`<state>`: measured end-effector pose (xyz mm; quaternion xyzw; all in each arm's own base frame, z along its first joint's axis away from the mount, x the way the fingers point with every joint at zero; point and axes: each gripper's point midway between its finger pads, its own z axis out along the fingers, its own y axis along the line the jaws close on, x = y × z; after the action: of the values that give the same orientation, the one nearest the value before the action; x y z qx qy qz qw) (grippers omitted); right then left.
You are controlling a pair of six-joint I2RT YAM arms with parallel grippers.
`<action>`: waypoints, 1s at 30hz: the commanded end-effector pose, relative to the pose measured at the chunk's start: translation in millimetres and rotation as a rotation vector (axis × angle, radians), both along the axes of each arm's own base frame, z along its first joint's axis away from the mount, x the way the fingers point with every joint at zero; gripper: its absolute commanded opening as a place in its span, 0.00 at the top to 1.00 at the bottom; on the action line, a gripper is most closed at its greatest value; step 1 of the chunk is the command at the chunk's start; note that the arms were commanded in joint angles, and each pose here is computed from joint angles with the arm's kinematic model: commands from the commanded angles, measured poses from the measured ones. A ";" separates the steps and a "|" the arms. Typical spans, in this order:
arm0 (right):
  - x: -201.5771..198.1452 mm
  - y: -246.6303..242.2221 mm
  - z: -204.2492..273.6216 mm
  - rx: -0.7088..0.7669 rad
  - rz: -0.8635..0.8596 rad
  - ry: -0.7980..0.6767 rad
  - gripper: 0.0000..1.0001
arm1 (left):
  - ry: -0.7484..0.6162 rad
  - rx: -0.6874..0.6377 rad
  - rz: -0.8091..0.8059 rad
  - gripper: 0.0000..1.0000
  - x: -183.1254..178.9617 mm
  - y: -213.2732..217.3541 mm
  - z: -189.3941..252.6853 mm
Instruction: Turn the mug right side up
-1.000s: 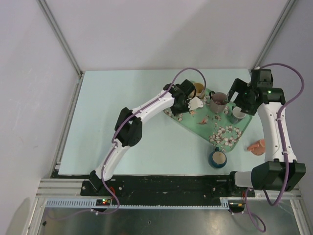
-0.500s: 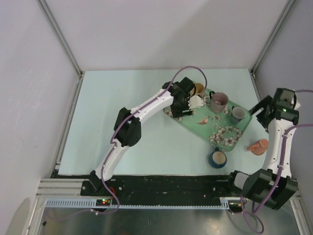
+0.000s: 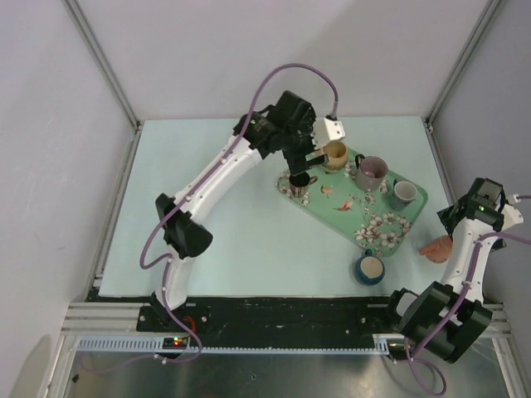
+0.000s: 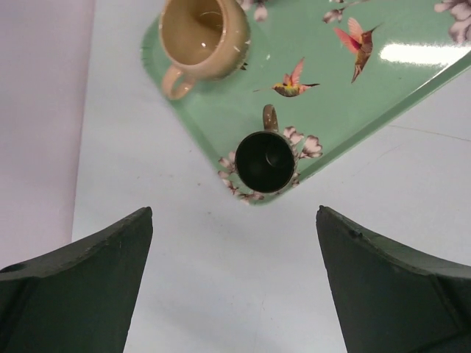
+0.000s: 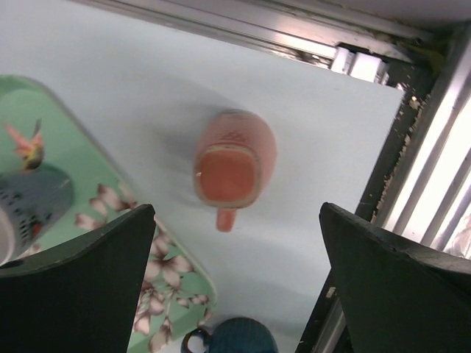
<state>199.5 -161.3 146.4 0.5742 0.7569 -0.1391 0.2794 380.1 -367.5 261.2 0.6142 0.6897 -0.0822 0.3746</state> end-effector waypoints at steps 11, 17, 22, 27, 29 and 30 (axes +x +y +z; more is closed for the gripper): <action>9.6 -11.0 -54.1 0.080 -0.086 -0.005 0.01 | 0.041 -0.079 0.155 0.05 -10.5 64.9 47.7; 14.5 -14.5 -74.3 0.108 -0.062 0.049 0.05 | 0.071 -0.104 0.174 0.05 -13.7 66.3 47.9; 18.0 -6.5 -88.2 0.157 -0.021 0.069 0.15 | 0.079 -0.103 0.180 0.04 -14.7 67.0 46.2; 17.7 -3.9 -87.9 0.154 0.010 0.059 0.47 | 0.073 -0.104 0.182 0.05 -15.6 69.1 49.0; 19.7 -3.3 -82.1 0.142 0.033 0.040 0.65 | 0.072 -0.108 0.179 0.05 -16.6 69.0 50.7; 21.0 -3.3 -77.3 0.129 0.049 0.028 0.75 | 0.072 -0.110 0.178 0.05 -16.7 68.8 51.3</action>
<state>212.5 -163.8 57.9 0.5869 0.7778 -0.1023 0.2003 375.9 -303.4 282.8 0.5349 0.7583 -0.0938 0.3606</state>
